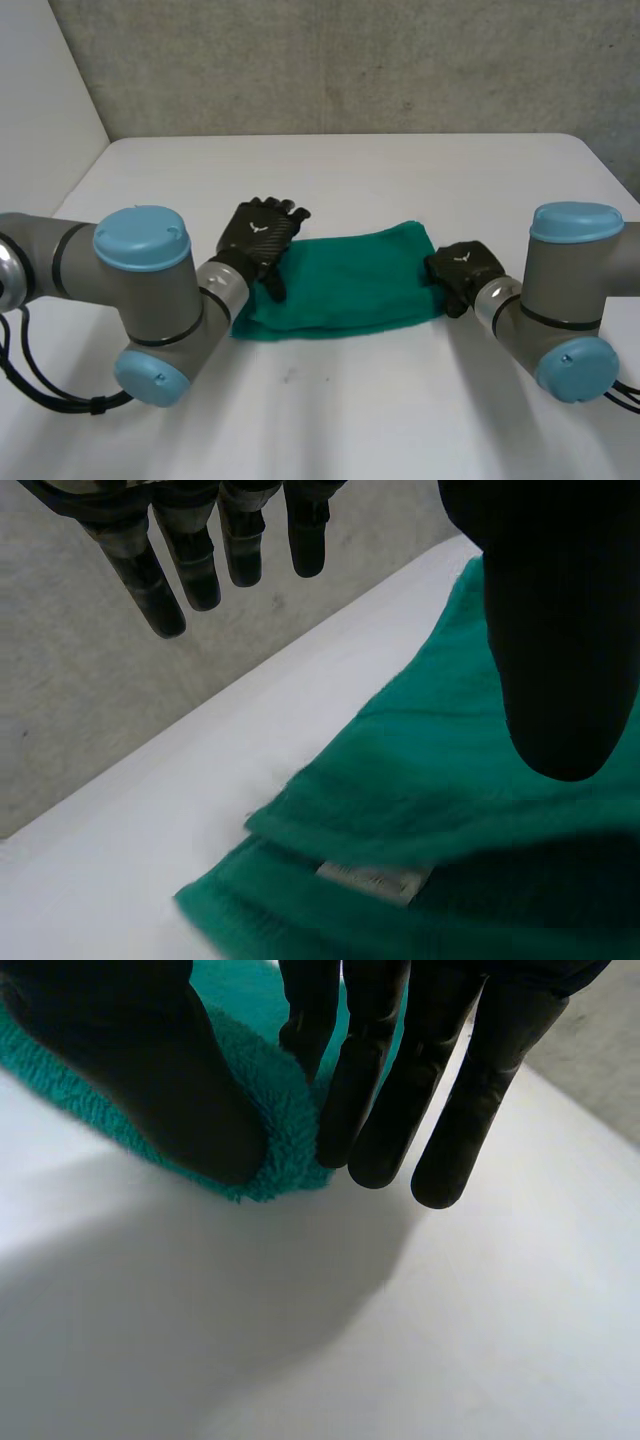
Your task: Fold the towel.
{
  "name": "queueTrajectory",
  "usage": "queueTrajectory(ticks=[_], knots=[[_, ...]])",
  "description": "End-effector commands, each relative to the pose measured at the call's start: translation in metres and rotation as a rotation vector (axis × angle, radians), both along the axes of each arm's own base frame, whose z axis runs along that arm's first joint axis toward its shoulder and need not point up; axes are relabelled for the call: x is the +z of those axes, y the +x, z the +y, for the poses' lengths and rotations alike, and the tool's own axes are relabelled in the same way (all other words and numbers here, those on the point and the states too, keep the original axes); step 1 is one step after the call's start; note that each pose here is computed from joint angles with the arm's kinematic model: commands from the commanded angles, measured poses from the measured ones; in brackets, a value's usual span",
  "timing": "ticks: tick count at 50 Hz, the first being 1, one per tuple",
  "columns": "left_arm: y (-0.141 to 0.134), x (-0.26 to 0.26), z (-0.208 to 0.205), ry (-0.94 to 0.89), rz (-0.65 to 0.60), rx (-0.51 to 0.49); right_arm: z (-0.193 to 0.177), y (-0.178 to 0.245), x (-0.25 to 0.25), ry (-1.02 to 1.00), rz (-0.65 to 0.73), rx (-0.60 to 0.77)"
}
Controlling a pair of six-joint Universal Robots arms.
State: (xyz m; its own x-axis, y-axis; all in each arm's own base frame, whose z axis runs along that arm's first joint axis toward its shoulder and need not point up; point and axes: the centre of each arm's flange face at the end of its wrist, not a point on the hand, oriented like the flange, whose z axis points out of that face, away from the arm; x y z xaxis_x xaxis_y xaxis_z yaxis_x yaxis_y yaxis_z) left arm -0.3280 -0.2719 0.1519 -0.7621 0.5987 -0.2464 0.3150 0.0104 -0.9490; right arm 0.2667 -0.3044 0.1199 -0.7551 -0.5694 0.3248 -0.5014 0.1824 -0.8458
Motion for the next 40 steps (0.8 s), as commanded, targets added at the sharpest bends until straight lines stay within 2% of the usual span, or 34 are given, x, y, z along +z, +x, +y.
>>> queueTrajectory(ticks=[1,6,7,10,11,14,15,20,23,28,30,35,40], knots=[[0.024,0.001,0.005,0.019,-0.030,0.084,-0.009,0.021,0.040,-0.177,-0.048,0.023],[0.044,0.011,0.004,0.012,-0.028,0.146,0.037,0.084,0.067,-0.249,-0.100,0.240],[0.051,0.015,0.002,0.007,-0.026,0.177,0.056,0.104,0.066,-0.253,-0.106,0.328],[0.058,0.019,0.000,0.001,-0.023,0.204,0.082,0.127,0.055,-0.246,-0.096,0.465],[0.064,0.024,0.000,-0.008,-0.021,0.231,0.098,0.137,0.046,-0.240,-0.082,0.549],[0.066,0.026,0.000,-0.010,-0.016,0.239,0.112,0.145,0.036,-0.232,-0.068,0.625],[0.066,0.031,0.001,-0.020,-0.007,0.243,0.125,0.151,0.023,-0.217,-0.048,0.693],[0.062,0.041,0.001,-0.049,0.016,0.230,0.121,0.152,0.016,-0.220,-0.029,0.664],[0.059,0.046,0.000,-0.064,0.027,0.223,0.106,0.147,0.026,-0.222,-0.056,0.538],[0.041,0.059,0.001,-0.104,0.071,0.178,0.084,0.128,0.062,-0.165,-0.236,0.367],[0.022,0.064,0.005,-0.098,0.127,0.133,0.070,0.112,0.074,-0.132,-0.306,0.298],[0.002,0.058,0.011,-0.008,0.230,0.089,0.046,0.093,0.080,-0.081,-0.382,0.223],[-0.002,0.034,0.018,0.125,0.222,0.094,0.040,0.093,0.075,-0.030,-0.377,0.256]])
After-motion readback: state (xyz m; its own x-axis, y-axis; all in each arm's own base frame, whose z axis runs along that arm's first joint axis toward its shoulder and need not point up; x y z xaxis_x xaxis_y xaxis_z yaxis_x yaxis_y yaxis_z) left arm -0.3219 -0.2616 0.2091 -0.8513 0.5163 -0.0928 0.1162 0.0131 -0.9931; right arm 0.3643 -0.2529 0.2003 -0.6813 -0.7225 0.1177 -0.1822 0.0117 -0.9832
